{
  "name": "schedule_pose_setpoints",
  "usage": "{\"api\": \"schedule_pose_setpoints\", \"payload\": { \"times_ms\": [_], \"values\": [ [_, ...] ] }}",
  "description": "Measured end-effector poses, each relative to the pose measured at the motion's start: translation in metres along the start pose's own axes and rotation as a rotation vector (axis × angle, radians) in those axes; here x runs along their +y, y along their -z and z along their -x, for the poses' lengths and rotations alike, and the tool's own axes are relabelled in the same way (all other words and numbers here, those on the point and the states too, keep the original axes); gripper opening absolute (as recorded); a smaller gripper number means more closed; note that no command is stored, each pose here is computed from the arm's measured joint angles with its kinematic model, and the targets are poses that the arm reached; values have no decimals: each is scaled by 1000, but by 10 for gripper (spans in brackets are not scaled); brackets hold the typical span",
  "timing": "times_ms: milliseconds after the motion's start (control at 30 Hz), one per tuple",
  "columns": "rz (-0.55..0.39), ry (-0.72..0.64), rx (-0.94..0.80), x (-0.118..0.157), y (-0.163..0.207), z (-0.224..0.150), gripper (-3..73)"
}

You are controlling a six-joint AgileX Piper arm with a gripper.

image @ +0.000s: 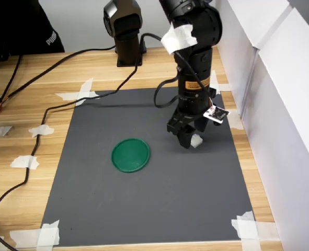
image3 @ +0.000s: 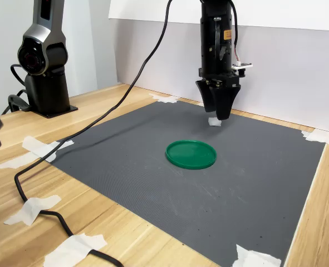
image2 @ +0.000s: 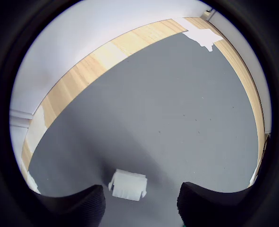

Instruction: Grasp a white terminal and put it on the green lid.

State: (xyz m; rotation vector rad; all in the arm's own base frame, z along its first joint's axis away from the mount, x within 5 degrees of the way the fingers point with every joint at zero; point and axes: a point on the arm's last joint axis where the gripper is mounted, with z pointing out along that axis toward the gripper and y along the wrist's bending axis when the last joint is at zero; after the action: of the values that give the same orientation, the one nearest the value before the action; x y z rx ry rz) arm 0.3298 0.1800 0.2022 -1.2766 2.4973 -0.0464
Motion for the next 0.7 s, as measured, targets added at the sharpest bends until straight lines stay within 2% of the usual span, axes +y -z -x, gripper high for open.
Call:
{"api": "schedule_pose_setpoints", "payload": {
  "times_ms": [233,700],
  "values": [
    [52,18,-23,5,-3,2,640],
    [52,-12,7,4,-19,1,630]
  ]
}}
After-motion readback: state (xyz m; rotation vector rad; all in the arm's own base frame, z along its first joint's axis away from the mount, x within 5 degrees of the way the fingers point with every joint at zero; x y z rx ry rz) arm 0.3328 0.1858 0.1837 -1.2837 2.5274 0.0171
